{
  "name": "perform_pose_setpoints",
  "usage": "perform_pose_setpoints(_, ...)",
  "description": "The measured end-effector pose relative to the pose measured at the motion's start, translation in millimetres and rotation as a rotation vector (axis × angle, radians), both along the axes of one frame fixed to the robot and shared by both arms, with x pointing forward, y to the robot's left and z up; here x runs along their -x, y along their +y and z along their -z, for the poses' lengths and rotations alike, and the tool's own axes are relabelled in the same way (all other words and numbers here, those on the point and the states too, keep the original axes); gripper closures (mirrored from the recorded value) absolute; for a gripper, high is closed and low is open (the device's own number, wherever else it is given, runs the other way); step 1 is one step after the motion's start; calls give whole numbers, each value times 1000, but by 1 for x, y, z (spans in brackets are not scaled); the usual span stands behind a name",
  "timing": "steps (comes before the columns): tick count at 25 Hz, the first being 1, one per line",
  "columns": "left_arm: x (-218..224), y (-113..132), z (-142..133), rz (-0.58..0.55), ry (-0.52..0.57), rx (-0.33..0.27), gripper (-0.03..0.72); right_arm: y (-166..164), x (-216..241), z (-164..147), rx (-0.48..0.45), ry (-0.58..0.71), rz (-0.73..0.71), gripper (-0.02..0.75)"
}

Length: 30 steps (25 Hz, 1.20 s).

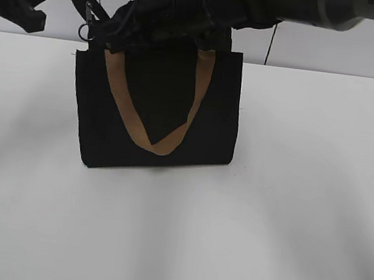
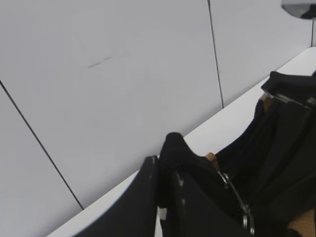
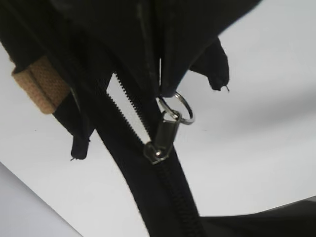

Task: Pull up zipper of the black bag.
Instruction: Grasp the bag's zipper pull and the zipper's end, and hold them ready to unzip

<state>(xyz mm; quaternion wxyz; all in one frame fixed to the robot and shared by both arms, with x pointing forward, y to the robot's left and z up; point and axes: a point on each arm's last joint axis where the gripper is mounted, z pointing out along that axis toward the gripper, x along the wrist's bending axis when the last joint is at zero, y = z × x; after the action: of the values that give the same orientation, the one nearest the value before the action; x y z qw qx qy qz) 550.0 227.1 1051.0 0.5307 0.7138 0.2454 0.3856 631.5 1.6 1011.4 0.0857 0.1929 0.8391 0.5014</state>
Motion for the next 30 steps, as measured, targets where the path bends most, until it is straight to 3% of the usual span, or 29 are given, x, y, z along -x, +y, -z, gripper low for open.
perform_pose_setpoints(8,0,0,0,0,0,0,669,0,2,0,3,6,-19,738)
perform_pose_setpoints(10,0,0,0,0,0,0,669,0,2,1,9,-2,-30,664)
perform_pose_setpoints(13,0,0,0,0,0,0,669,1,2,1,18,-22,-45,463)
perform_pose_setpoints(16,0,0,0,0,1,0,669,1,2,1,21,-30,-49,370)
perform_pose_setpoints(30,0,0,0,0,1,0,669,5,4,-2,-23,-12,-28,361)
